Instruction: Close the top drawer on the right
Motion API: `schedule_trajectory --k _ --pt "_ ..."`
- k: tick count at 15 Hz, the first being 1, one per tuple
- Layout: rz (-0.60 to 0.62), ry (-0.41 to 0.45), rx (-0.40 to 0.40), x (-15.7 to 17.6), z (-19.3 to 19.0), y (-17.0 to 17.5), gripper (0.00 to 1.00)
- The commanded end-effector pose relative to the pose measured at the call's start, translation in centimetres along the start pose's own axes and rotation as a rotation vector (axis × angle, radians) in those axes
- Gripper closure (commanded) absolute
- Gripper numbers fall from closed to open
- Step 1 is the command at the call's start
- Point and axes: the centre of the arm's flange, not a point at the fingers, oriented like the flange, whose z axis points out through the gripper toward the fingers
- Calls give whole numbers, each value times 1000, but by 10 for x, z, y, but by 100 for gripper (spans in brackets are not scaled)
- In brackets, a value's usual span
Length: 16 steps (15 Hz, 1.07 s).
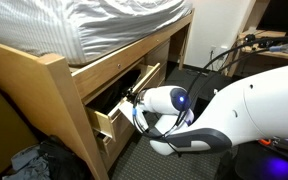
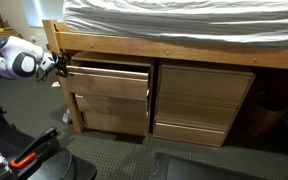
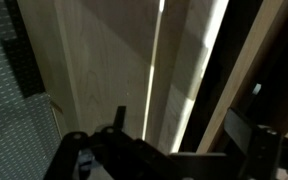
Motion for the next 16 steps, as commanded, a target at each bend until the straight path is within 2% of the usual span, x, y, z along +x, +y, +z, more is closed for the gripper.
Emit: schedule_trajectory --k 1,7,9,10,14,16 --pt "-23 -55 -121 17 -8 -18 0" --pt "-57 -183 -233 17 -20 -33 0" --pt "-78 -202 -271 19 -26 -36 0" --pt "-64 -170 -193 -7 -11 -36 0" --pt "-67 -185 -227 1 -18 -39 0" --pt "-97 -230 -263 9 -24 -40 0"
